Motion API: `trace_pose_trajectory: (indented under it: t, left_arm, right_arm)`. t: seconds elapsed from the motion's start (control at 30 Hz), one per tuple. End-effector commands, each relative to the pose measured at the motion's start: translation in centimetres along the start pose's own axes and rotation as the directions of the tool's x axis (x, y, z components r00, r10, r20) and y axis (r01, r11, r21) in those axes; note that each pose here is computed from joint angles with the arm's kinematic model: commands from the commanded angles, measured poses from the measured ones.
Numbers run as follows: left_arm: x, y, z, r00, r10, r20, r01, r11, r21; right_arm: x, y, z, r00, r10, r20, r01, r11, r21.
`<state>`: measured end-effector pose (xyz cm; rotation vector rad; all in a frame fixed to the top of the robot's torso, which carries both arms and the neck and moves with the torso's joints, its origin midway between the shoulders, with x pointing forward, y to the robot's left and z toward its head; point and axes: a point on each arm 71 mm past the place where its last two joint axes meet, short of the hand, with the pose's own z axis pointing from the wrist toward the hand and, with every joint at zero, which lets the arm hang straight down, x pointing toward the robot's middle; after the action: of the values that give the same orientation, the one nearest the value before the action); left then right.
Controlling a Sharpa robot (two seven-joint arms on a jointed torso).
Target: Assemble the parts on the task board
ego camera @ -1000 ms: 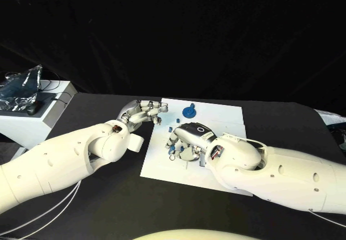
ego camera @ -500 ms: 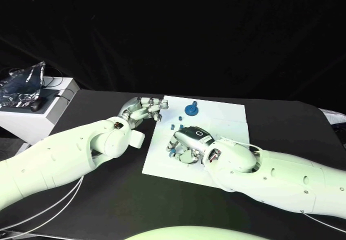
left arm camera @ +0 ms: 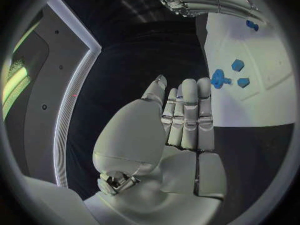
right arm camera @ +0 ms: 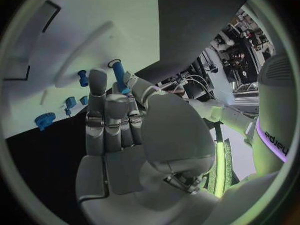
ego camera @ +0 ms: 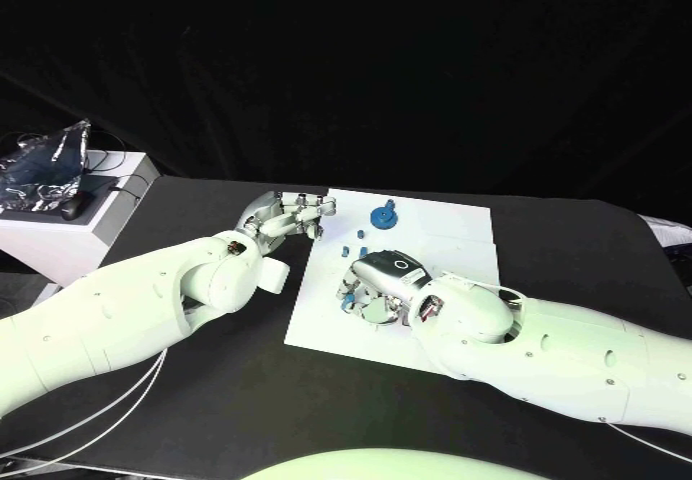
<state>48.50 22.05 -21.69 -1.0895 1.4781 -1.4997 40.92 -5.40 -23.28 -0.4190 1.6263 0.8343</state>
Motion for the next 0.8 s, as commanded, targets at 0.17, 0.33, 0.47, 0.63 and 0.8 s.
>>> trace_pose_trajectory:
  t: [0.17, 0.33, 0.47, 0.63, 0.8]
  left_arm:
    - [0.04, -0.06, -0.01, 1.0, -0.005, -0.005, 0.005, 1.0, 0.003]
    - [0.02, -0.05, -0.03, 1.0, -0.003, -0.006, 0.003, 1.0, 0.001]
    - [0.02, -0.04, -0.03, 1.0, -0.003, -0.008, 0.003, 1.0, 0.0]
    - [0.05, -0.04, -0.03, 1.0, -0.003, -0.009, 0.003, 1.0, -0.001]
    - [0.09, -0.03, -0.02, 1.0, -0.003, -0.011, 0.003, 1.0, -0.001]
  right_arm:
    - [0.15, -0.34, -0.17, 1.0, -0.026, -0.005, 0.026, 1.0, -0.001]
    - [0.17, -0.51, -0.29, 1.0, -0.029, -0.01, 0.029, 1.0, 0.001]
    - [0.21, -0.5, -0.35, 0.999, -0.029, -0.018, 0.029, 1.0, -0.001]
    - [0.26, -0.43, -0.39, 0.999, -0.028, -0.023, 0.028, 1.0, -0.004]
    - [0.26, -0.45, -0.47, 0.999, -0.027, -0.023, 0.027, 1.0, -0.003]
